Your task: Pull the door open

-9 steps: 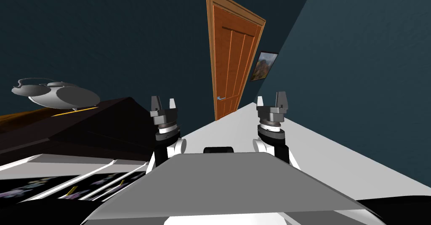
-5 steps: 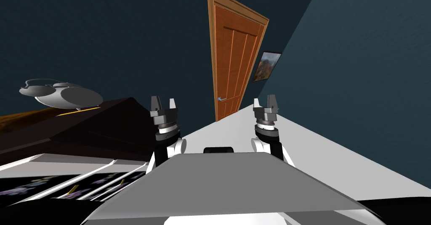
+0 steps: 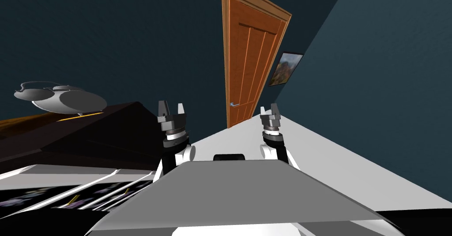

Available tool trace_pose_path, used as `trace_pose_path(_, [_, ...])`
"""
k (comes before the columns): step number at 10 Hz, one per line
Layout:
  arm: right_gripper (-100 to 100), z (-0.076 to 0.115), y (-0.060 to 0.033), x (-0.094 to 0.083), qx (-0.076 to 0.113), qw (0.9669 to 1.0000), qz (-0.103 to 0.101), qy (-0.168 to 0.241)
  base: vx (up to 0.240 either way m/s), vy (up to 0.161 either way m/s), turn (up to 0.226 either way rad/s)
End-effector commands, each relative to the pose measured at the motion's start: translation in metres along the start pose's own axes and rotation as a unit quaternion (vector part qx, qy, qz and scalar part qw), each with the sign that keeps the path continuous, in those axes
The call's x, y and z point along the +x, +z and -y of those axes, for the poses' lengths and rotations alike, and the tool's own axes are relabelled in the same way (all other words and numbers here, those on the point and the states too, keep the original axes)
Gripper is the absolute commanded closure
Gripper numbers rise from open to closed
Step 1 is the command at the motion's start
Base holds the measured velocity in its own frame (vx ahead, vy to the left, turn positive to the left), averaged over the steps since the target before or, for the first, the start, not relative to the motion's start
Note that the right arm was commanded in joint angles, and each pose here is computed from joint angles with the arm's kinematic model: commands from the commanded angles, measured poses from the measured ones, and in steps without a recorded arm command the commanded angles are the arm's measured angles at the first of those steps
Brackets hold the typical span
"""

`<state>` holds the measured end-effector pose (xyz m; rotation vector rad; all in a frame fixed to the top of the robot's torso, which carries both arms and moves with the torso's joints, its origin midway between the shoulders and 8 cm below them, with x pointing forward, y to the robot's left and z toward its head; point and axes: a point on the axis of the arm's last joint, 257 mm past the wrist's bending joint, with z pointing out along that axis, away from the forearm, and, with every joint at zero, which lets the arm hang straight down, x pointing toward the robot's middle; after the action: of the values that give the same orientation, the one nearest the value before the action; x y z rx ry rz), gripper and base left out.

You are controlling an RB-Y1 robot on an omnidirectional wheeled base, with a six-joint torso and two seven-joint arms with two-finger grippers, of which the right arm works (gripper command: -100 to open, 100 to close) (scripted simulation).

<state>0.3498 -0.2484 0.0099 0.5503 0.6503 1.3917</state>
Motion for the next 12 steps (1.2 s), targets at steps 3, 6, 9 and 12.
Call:
trace_pose_path(3, [-100,0.034,-0.0102,0.003,0.029,0.9995,-0.007,0.013,0.078,-0.017,0.073])
trace_pose_path(6, [-100,0.059,-0.0181,0.007,0.05,0.9984,-0.012,0.023,0.06,-0.022,0.064])
trace_pose_path(9, [-100,0.095,-0.0303,0.013,0.08,0.9959,-0.02,0.037,0.076,-0.023,0.098])
trace_pose_path(12, [-100,0.113,-0.0387,0.015,0.098,0.9941,-0.022,0.041,0.049,-0.02,0.041])
